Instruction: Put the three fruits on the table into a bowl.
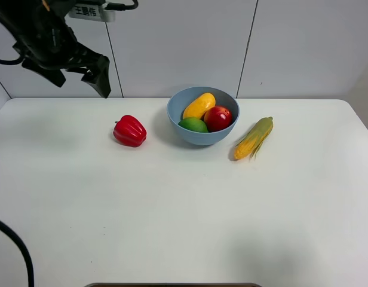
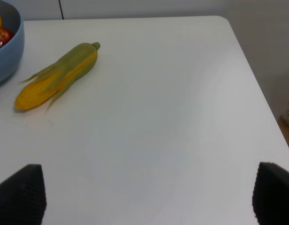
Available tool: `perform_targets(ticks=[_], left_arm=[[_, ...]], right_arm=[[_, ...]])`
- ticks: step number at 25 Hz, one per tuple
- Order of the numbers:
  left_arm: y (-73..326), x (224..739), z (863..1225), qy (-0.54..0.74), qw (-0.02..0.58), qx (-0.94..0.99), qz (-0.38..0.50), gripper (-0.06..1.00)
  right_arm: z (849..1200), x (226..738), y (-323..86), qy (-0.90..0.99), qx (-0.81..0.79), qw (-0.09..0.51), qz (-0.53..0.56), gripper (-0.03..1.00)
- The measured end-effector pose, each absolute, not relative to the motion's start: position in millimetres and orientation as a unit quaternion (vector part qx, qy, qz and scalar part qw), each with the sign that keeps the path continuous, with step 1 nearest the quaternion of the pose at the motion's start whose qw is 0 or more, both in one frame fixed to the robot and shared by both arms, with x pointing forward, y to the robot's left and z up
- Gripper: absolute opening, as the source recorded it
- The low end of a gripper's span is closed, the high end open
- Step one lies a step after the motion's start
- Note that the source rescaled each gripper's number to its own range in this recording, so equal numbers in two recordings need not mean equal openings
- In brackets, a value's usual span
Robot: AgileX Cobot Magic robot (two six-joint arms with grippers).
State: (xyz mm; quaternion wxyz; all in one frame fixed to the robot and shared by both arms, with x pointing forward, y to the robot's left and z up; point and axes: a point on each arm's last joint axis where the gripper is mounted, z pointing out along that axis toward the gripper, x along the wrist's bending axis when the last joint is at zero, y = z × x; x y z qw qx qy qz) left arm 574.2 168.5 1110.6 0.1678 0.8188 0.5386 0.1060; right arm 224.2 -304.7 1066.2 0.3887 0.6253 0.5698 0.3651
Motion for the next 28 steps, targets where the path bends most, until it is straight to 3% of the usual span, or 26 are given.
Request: perform_targets(ticks=[12, 23, 28], left_arm=[[240.7, 447.2, 1131.4, 0.57, 0.172, 0.791, 0.137, 0.99], [270.1, 364.8, 1158.2, 0.556, 0.236, 0.765, 0.221, 0.99], [283.1, 336.1, 1149.1, 0.575, 0.249, 0.741, 0.24, 0.99]], right_arm=[[1066.2, 224.2, -304.7, 0.57, 0.625, 0.389, 0.365, 0.69], [1066.2, 224.2, -304.7, 0.57, 0.625, 0.389, 0.365, 0.69], [1066.2, 224.2, -304.7, 0.57, 0.625, 0.389, 0.365, 0.69]])
